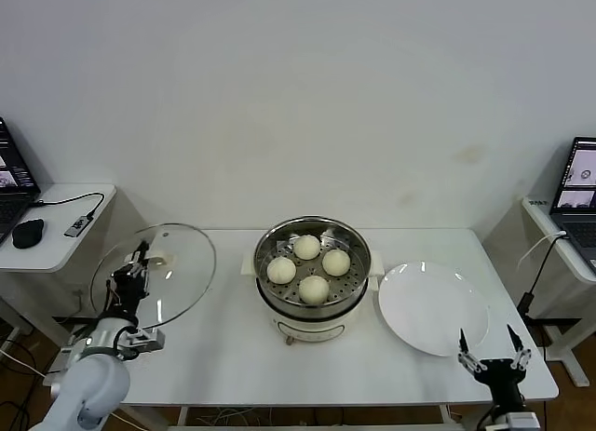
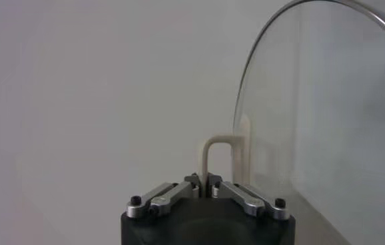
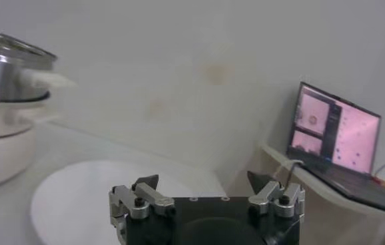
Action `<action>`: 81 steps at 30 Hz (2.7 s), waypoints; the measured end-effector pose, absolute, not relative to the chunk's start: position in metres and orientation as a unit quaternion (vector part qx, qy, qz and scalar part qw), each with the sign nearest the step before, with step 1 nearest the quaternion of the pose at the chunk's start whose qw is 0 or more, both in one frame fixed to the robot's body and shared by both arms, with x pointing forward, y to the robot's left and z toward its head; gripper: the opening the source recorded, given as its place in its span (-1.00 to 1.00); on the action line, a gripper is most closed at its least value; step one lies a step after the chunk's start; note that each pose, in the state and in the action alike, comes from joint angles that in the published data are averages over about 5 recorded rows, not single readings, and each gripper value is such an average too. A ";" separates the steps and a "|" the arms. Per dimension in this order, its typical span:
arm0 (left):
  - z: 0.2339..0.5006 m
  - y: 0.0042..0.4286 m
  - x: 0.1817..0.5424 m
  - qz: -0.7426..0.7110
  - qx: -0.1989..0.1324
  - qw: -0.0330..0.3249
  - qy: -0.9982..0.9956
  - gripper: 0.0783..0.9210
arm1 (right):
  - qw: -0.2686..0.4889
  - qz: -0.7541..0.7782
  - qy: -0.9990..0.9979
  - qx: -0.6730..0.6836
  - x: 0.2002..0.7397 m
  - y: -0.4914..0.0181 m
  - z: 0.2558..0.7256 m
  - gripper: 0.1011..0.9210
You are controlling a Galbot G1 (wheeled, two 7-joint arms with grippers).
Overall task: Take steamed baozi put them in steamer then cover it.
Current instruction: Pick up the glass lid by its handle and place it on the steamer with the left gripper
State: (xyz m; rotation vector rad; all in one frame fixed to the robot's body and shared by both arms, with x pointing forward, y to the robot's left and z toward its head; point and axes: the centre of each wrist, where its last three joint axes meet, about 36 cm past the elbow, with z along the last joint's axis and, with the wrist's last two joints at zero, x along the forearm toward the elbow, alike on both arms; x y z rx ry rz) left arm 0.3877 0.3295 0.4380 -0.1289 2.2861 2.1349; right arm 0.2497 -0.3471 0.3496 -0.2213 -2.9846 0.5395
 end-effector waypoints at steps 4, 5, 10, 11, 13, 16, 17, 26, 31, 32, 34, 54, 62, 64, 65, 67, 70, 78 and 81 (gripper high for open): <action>0.454 0.304 0.382 0.673 -0.030 0.016 0.739 -0.87 | 0.050 0.180 -0.980 -0.071 0.253 -0.341 0.345 0.76; 0.457 0.297 0.381 0.670 -0.027 0.017 0.741 -0.87 | 0.050 0.181 -0.980 -0.071 0.254 -0.340 0.344 0.76; 0.464 0.263 0.385 0.656 -0.011 0.022 0.754 -0.87 | 0.052 0.188 -0.978 -0.074 0.260 -0.333 0.337 0.76; 0.465 0.256 0.386 0.653 -0.008 0.022 0.757 -0.87 | 0.053 0.189 -0.978 -0.075 0.261 -0.332 0.336 0.76; 0.466 0.242 0.390 0.648 -0.001 0.024 0.761 -0.87 | 0.054 0.192 -0.977 -0.077 0.263 -0.330 0.334 0.76; 0.467 0.222 0.398 0.642 0.008 0.028 0.766 -0.87 | 0.056 0.195 -0.976 -0.079 0.266 -0.327 0.331 0.76; 0.467 0.215 0.400 0.641 0.011 0.029 0.767 -0.87 | 0.057 0.196 -0.976 -0.079 0.267 -0.325 0.330 0.76; 0.467 0.154 0.422 0.648 0.029 0.031 0.760 -0.87 | 0.061 0.201 -0.975 -0.073 0.272 -0.317 0.325 0.76; 0.467 0.122 0.432 0.655 0.033 0.030 0.755 -0.87 | 0.063 0.205 -0.974 -0.069 0.273 -0.313 0.322 0.76; 0.467 0.116 0.434 0.656 0.034 0.029 0.753 -0.87 | 0.064 0.205 -0.974 -0.069 0.274 -0.313 0.322 0.76; 0.467 0.105 0.437 0.659 0.034 0.029 0.751 -0.87 | 0.065 0.207 -0.974 -0.068 0.274 -0.313 0.321 0.76; 0.448 0.027 0.455 0.688 0.042 0.013 0.724 -0.87 | 0.071 0.214 -0.972 -0.061 0.275 -0.311 0.315 0.76; 0.440 0.013 0.458 0.697 0.046 0.010 0.716 -0.87 | 0.073 0.214 -0.972 -0.058 0.275 -0.311 0.313 0.76; 0.438 0.011 0.459 0.698 0.046 0.009 0.715 -0.87 | 0.073 0.214 -0.972 -0.057 0.275 -0.310 0.312 0.76; 0.438 0.011 0.459 0.699 0.046 0.008 0.714 -0.87 | 0.073 0.214 -0.972 -0.057 0.275 -0.310 0.312 0.76; 0.437 0.010 0.460 0.700 0.046 0.008 0.713 -0.87 | 0.073 0.214 -0.973 -0.056 0.275 -0.310 0.312 0.76; 0.436 0.008 0.461 0.700 0.047 0.006 0.712 -0.87 | 0.072 0.213 -0.973 -0.055 0.275 -0.309 0.312 0.76; 0.432 0.007 0.466 0.702 0.047 0.001 0.711 -0.87 | 0.073 0.214 -0.973 -0.052 0.275 -0.308 0.311 0.76; 0.432 0.006 0.466 0.701 0.047 0.000 0.712 -0.87 | 0.073 0.214 -0.973 -0.051 0.275 -0.308 0.310 0.76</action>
